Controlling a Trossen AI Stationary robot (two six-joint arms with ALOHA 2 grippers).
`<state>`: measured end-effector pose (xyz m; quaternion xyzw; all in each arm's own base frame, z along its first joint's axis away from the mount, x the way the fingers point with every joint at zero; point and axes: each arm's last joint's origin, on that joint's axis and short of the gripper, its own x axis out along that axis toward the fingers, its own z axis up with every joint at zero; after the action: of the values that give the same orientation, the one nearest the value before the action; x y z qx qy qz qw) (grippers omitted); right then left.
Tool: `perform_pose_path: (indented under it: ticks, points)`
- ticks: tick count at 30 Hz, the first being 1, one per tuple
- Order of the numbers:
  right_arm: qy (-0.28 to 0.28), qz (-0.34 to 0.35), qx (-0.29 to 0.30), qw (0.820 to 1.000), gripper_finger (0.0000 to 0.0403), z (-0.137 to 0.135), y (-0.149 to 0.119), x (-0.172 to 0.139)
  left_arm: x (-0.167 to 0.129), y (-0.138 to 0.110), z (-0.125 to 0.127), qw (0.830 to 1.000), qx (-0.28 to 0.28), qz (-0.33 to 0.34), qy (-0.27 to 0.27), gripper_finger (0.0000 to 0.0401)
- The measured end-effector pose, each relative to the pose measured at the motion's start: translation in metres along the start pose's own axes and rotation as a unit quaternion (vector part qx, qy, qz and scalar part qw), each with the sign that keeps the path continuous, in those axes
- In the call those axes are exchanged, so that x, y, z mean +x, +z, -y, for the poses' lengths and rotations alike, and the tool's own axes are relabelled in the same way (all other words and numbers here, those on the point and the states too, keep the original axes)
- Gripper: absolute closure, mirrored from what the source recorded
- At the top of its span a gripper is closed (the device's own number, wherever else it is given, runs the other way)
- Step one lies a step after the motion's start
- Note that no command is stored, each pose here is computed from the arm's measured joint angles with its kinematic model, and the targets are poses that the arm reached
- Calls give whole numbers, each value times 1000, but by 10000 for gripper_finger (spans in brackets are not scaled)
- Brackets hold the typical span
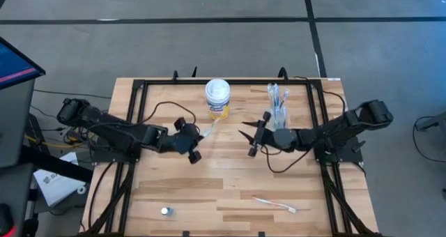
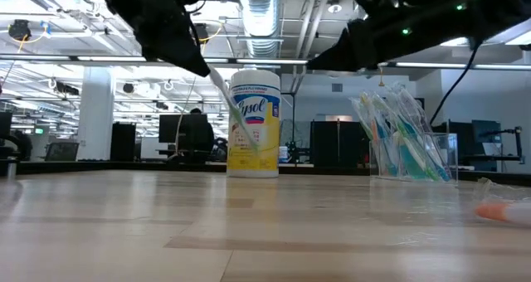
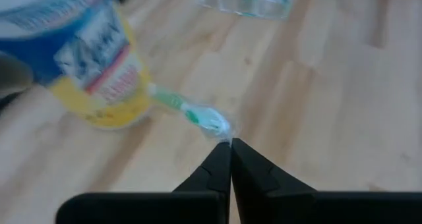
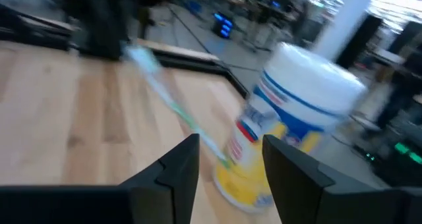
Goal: Pick & Place toothbrushing station
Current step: Put the green toothbrush into the transparent organizer
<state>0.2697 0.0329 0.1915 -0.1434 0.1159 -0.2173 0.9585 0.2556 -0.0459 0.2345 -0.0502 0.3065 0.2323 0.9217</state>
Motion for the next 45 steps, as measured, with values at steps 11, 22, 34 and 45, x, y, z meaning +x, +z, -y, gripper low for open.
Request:
perform_pose_path:
  ticks: [11,22,34,45]
  points:
    - [81,16,42,996,249,17,-14,34,19,6,-28,1000,-20,4,22,401]
    - [219,-3,64,974,248,-19,-8,25,12,-19,1,996,-24,40,-70,401]
    - [233,-30,-19,972,262,-44,27,23,-5,-8,23,987,-27,79,-140,401]
    - [218,-16,-35,975,253,-42,39,27,-8,-2,27,980,-31,107,-163,401]
